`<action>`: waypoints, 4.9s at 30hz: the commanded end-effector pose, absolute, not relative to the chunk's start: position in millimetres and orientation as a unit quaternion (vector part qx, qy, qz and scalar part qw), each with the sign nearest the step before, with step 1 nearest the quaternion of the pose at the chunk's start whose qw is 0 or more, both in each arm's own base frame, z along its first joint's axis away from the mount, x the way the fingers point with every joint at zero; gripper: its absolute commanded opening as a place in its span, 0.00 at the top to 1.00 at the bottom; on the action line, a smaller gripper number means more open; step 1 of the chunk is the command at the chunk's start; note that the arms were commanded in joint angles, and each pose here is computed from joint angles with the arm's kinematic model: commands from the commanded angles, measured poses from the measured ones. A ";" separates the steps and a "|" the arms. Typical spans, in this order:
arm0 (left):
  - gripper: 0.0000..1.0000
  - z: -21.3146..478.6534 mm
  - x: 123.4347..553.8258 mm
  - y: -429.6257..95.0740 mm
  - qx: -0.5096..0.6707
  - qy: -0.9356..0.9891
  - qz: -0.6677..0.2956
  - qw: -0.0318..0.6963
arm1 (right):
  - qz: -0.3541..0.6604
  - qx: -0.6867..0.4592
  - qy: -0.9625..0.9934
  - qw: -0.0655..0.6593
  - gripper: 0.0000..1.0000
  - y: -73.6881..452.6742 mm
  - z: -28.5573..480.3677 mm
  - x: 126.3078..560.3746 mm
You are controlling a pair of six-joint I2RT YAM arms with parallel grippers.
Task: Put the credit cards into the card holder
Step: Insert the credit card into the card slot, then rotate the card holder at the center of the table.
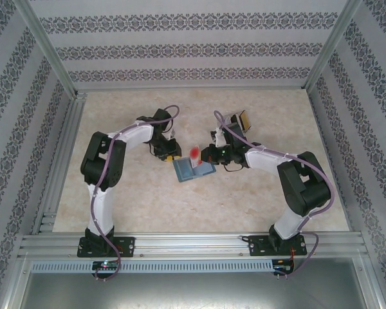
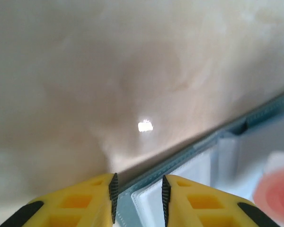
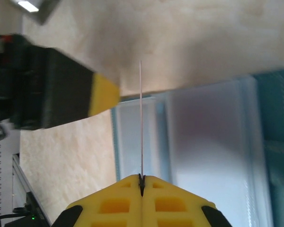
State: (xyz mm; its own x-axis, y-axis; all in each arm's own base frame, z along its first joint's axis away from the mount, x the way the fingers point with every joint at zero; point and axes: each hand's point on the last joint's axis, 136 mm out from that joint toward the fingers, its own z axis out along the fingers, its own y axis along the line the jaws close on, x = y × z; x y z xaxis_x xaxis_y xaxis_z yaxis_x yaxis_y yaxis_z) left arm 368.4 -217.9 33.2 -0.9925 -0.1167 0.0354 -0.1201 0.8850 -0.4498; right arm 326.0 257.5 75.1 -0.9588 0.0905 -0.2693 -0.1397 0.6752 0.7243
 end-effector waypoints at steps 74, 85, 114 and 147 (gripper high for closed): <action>0.91 36.3 327.5 -229.8 0.074 -0.976 0.205 -0.011 | 0.229 -0.060 0.966 0.101 0.58 220.6 35.8 309.0; 0.84 87.5 358.6 -233.1 0.067 -0.970 0.221 -0.076 | 0.262 -0.056 0.958 0.107 0.58 223.0 61.5 296.5; 0.91 22.5 310.3 -240.7 0.120 -0.957 0.265 0.003 | 0.269 -0.042 0.957 0.100 0.67 245.9 29.5 365.3; 0.90 104.7 338.1 -291.0 0.016 -0.958 0.249 -0.143 | 0.280 -0.059 0.934 0.215 0.61 198.9 170.2 403.3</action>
